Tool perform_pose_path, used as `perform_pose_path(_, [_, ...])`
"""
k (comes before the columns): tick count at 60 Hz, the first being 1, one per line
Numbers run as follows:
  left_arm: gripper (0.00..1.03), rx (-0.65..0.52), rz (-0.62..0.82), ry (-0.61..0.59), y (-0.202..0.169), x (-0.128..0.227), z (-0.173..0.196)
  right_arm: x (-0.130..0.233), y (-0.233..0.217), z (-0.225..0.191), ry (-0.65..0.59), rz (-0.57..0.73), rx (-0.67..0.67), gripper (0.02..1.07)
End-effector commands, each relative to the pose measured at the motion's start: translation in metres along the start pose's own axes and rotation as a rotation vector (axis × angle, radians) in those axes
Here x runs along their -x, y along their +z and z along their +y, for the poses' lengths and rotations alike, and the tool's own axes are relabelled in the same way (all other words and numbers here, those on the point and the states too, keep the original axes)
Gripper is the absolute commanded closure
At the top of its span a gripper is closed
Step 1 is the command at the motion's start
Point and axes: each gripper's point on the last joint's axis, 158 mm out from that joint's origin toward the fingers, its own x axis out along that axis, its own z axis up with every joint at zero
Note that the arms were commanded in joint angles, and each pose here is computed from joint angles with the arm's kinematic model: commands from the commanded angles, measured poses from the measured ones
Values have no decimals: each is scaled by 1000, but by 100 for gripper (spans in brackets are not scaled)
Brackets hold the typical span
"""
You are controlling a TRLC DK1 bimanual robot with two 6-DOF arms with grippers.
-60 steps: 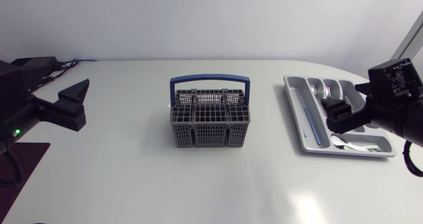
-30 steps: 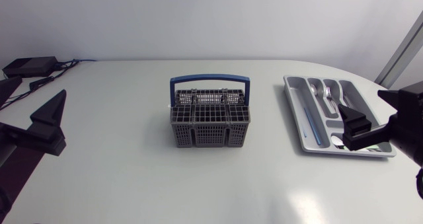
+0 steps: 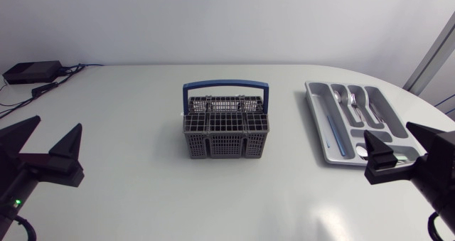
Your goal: Unload the cutlery basket into the drawer organizer.
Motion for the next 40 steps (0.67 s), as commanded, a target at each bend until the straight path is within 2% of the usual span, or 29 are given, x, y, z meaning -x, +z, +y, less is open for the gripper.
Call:
perform_pose_path(1, [5, 58, 6, 0, -13, 0, -1, 0, -10, 1, -3, -16, -64, 7])
perform_pose_path(24, [5, 213, 29, 21, -58, 0, -3, 2, -35, 4, -11, -112, -217, 7])
perform_pose_path(40, [5, 213, 29, 21, -58, 0, -3, 2, -35, 4, -11, -112, -217, 7])
